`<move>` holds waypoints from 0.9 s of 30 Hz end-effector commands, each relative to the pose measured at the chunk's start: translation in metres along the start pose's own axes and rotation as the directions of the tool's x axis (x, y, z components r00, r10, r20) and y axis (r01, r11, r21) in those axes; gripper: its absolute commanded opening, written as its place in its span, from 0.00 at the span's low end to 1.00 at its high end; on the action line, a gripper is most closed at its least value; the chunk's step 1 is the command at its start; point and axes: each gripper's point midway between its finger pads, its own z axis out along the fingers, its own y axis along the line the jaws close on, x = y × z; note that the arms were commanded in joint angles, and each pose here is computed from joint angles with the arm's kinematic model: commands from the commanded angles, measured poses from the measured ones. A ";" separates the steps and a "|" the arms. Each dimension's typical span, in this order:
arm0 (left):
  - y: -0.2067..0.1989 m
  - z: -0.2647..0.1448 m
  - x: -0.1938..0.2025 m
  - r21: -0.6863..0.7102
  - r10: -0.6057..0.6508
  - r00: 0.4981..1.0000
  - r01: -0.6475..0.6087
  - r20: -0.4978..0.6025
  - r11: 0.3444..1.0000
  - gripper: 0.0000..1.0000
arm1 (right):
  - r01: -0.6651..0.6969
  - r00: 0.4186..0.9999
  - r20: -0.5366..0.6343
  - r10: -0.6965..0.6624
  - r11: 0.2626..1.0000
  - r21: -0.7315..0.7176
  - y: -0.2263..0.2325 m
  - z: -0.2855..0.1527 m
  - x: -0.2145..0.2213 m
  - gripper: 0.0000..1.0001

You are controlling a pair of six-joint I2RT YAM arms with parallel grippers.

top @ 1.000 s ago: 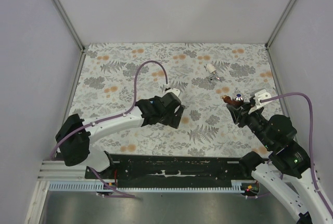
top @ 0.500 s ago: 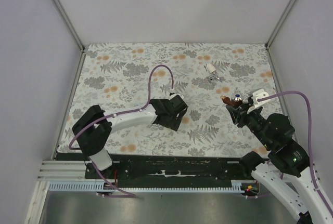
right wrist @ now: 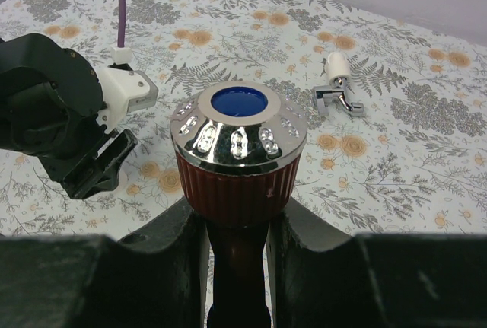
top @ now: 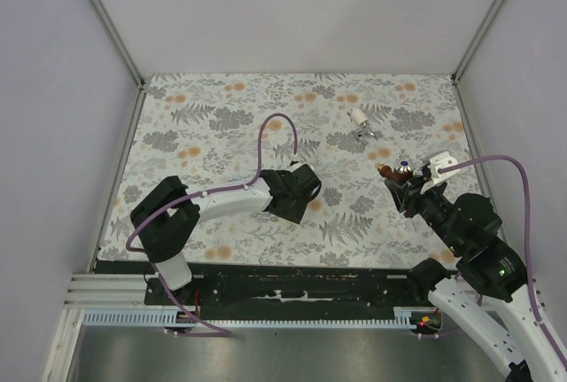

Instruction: Install the water faucets

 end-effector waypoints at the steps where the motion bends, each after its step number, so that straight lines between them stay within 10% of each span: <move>1: -0.009 0.004 -0.009 0.023 -0.040 0.999 0.039 0.021 0.999 0.65 | 0.009 0.999 0.033 -0.009 1.000 0.004 -0.001 -0.001 -0.011 0.04; 11: -0.009 0.011 -0.003 0.015 -0.032 1.000 0.032 0.000 0.999 0.63 | 0.009 1.000 0.025 -0.010 1.000 0.006 -0.001 -0.001 -0.009 0.04; 21: -0.020 -0.015 -0.022 0.157 -0.076 0.993 0.061 0.092 0.986 0.10 | 0.055 0.998 0.034 -0.052 0.994 -0.091 0.015 0.005 -0.013 0.04; 27: -0.009 -0.072 -0.061 0.366 -0.211 0.949 0.115 0.234 0.923 0.02 | 0.094 0.995 0.047 -0.085 0.968 -0.231 0.040 0.019 -0.022 0.06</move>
